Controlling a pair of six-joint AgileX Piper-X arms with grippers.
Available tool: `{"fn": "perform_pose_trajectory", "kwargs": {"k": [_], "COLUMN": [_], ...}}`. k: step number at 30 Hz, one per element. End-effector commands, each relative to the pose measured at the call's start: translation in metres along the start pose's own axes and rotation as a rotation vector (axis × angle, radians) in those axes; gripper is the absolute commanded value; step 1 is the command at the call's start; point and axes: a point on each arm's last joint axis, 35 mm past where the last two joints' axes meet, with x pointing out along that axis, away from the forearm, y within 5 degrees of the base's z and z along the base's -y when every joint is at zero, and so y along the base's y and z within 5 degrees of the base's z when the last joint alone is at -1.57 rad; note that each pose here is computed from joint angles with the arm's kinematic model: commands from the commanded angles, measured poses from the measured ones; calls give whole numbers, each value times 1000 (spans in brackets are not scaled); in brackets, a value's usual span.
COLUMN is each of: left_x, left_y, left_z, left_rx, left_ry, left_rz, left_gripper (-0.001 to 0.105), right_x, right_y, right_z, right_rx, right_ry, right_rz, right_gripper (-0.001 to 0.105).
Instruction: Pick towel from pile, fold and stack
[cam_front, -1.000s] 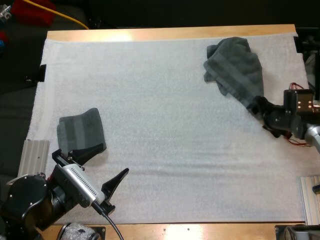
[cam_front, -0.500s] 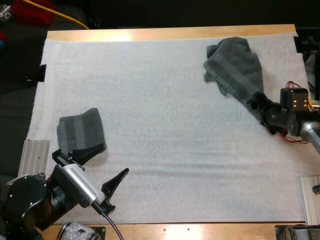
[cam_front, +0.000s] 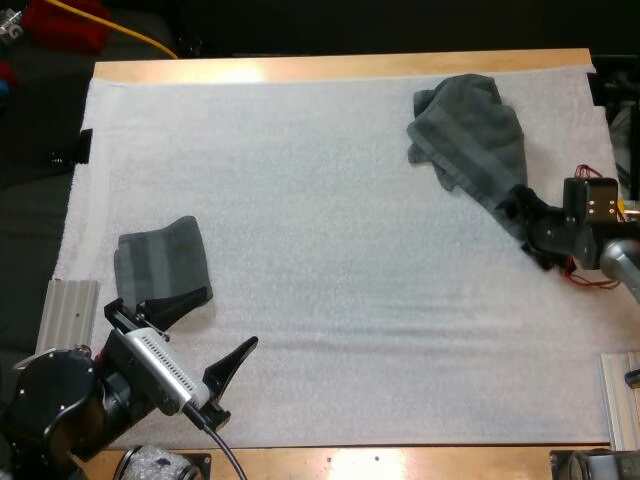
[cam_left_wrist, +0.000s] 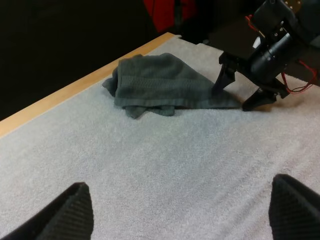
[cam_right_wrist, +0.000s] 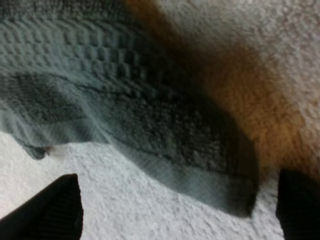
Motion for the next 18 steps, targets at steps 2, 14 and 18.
{"fn": "perform_pose_trajectory", "kwargs": {"k": [2,14,18], "left_x": [-1,-1,-1], "left_y": [-1,-1,-1], "left_z": [3,3,3], "left_rx": [3,1,1], "left_ry": [-15,-15,-15], "left_rz": [-10,-10,-10], "left_gripper": [70,70,70], "right_x": [2,2,2], "right_y": [0,1,1], "right_z": [3,4,4], "right_rx": [2,3,3], "right_ry": [-7,-19,-19], "right_rz": [19,28,28], "right_gripper": [78,49,36]}}
